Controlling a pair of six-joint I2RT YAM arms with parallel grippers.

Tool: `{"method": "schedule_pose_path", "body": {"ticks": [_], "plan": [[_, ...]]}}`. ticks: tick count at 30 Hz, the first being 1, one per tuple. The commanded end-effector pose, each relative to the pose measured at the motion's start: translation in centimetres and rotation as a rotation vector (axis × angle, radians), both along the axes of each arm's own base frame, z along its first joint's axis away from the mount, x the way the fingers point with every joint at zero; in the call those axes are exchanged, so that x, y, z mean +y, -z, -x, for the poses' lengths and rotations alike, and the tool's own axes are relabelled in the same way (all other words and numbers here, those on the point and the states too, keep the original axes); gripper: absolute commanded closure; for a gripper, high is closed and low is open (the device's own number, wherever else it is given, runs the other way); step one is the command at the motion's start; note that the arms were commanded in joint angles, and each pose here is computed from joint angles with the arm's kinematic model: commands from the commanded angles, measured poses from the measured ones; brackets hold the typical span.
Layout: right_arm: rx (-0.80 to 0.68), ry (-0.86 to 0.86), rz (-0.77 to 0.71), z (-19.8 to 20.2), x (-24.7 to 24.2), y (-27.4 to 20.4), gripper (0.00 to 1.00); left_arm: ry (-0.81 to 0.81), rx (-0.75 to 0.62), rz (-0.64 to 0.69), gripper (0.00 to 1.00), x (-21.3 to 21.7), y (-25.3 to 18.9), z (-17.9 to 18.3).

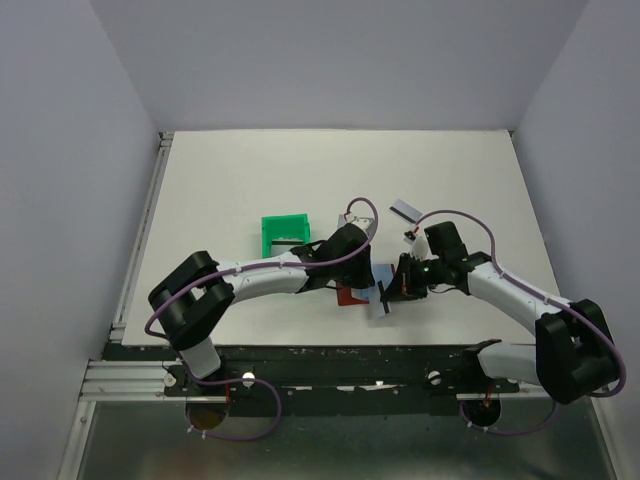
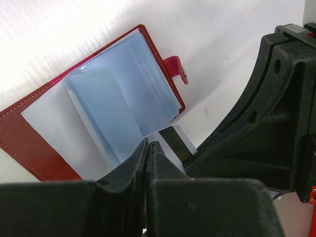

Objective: Put the credit cards into the card holder
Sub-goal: Insert the credit card into the card holder.

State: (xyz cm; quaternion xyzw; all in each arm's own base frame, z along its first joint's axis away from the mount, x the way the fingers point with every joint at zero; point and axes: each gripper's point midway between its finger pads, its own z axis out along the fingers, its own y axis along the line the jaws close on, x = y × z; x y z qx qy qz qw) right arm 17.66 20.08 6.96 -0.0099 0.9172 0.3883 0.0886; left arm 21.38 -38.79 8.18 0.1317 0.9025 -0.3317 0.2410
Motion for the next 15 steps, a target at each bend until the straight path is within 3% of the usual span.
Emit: {"method": "schedule_pose_path", "body": {"ticks": [1, 15], "plan": [[-0.019, 0.021, 0.024, -0.7, 0.0, 0.5, 1.00, 0.007, -0.003, 0.013, 0.89, -0.3, -0.7, 0.2], [-0.077, 0.044, 0.081, -2.8, -0.3, 1.0, 1.00, -0.073, 0.021, -0.085, 0.89, 4.1, 1.3, 1.6]]}}
